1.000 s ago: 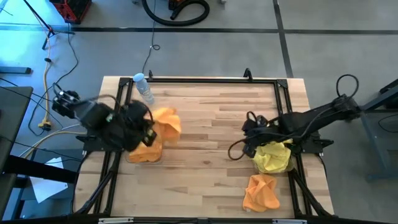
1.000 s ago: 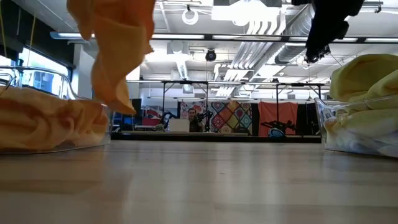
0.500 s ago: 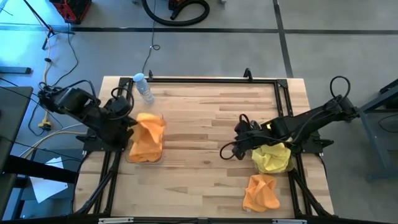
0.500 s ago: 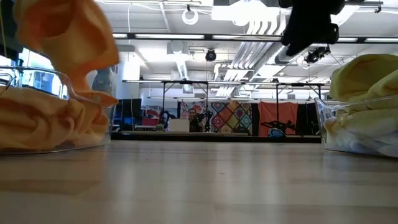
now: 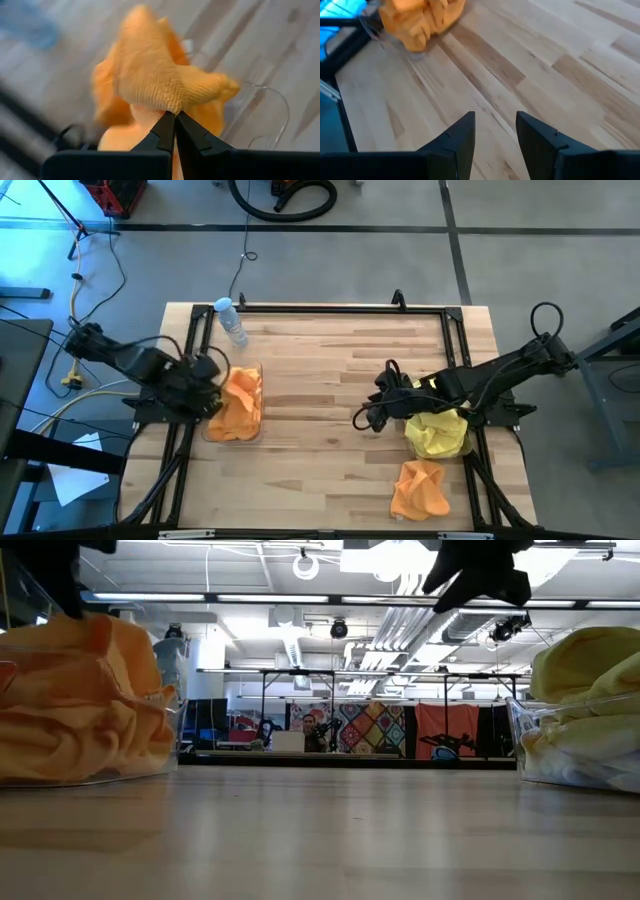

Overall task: Sort microfiber towel by color & place in baskets
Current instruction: Put the orange towel into the left transparent bin

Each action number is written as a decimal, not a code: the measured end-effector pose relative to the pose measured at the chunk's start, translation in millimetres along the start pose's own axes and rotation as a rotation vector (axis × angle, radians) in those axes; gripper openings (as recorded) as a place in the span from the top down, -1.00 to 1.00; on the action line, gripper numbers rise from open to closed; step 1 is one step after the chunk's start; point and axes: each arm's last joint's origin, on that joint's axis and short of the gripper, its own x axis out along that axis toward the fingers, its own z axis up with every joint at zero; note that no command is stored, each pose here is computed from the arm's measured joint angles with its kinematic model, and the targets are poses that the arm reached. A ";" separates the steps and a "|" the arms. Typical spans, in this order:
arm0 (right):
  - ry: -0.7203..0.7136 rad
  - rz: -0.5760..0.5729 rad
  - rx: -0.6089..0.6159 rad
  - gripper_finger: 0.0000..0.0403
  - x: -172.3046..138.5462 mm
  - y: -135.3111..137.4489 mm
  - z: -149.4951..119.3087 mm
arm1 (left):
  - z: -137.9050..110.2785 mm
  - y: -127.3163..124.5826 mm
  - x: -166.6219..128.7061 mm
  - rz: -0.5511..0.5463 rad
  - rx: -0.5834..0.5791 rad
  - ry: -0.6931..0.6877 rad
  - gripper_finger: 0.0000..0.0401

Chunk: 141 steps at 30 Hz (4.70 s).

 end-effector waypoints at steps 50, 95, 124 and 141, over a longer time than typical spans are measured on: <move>-0.070 0.071 0.043 0.31 -0.3 7.7 6.4 | 31.2 -17.4 73.5 0.009 0.246 0.158 0.41; -0.090 0.049 0.038 0.31 -0.3 6.6 6.7 | 30.5 -11.9 107.5 0.077 0.480 0.135 0.42; -0.053 0.076 -0.035 0.31 -0.6 7.8 5.0 | 75.3 -51.2 23.5 -0.335 0.257 -0.229 0.42; -0.126 0.165 -0.033 0.33 -3.3 18.1 10.2 | 53.8 -138.5 92.0 -0.392 0.206 -0.072 0.42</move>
